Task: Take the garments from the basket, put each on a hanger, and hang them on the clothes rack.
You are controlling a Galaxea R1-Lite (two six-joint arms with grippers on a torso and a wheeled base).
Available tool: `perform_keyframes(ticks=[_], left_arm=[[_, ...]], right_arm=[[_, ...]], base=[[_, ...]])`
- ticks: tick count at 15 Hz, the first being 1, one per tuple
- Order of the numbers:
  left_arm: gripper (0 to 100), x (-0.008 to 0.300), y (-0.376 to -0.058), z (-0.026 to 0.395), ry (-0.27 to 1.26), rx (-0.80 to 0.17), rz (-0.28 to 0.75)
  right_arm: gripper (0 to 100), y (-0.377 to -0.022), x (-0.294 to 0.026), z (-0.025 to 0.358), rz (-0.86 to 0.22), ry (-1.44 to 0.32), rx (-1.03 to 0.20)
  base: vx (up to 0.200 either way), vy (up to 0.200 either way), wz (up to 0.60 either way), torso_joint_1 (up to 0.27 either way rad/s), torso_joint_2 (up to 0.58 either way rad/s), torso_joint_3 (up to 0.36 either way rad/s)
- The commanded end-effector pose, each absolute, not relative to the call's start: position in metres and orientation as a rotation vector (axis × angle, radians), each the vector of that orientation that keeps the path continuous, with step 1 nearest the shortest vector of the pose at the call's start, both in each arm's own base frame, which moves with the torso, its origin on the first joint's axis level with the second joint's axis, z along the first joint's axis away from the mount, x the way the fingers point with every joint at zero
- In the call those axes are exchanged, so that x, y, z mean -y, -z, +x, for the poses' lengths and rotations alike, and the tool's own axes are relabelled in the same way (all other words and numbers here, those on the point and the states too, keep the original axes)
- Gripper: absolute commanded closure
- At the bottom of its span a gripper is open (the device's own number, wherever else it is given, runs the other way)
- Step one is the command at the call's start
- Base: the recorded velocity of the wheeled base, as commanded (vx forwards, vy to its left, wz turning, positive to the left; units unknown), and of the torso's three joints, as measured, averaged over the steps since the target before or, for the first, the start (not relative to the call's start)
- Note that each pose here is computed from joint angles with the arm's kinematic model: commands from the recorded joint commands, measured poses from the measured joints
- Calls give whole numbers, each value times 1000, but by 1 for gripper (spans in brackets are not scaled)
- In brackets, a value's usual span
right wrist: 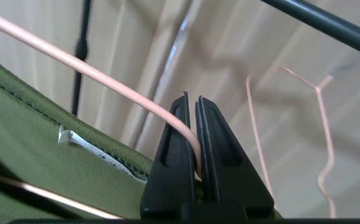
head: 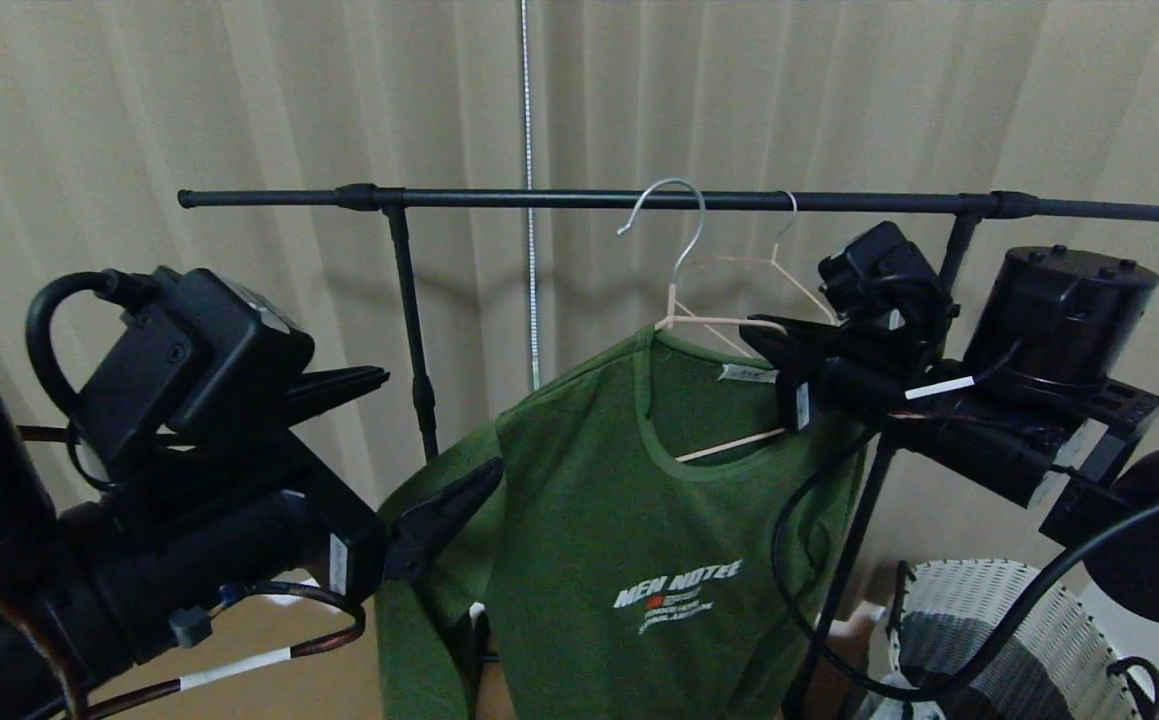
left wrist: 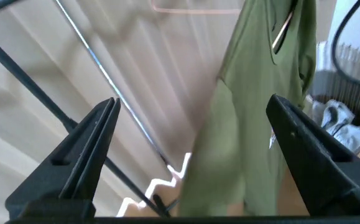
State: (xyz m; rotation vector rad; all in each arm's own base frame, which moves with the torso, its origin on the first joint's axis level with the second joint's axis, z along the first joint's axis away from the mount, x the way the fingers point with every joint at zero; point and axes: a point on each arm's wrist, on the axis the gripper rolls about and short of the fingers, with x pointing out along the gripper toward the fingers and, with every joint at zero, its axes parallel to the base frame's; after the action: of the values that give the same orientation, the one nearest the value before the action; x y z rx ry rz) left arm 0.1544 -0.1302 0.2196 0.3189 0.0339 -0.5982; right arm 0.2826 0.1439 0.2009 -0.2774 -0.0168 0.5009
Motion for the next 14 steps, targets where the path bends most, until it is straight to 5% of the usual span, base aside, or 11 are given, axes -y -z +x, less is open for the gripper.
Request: perform_keyframes(ticks=[1, 7, 14], left_arm=[[0, 126, -223, 149, 596, -16, 308], [0, 101, -174, 150, 506, -198, 373], [0, 109, -166, 163, 503, -260, 340]], right_arm=[[100, -203, -133, 286, -276, -468, 19], [100, -229, -122, 273, -235, -448, 96], [100, -236, -130, 262, -225, -486, 124]], base=[[0, 0, 0, 0, 0, 0], [0, 0, 0, 0, 0, 0], [0, 0, 0, 0, 0, 0]])
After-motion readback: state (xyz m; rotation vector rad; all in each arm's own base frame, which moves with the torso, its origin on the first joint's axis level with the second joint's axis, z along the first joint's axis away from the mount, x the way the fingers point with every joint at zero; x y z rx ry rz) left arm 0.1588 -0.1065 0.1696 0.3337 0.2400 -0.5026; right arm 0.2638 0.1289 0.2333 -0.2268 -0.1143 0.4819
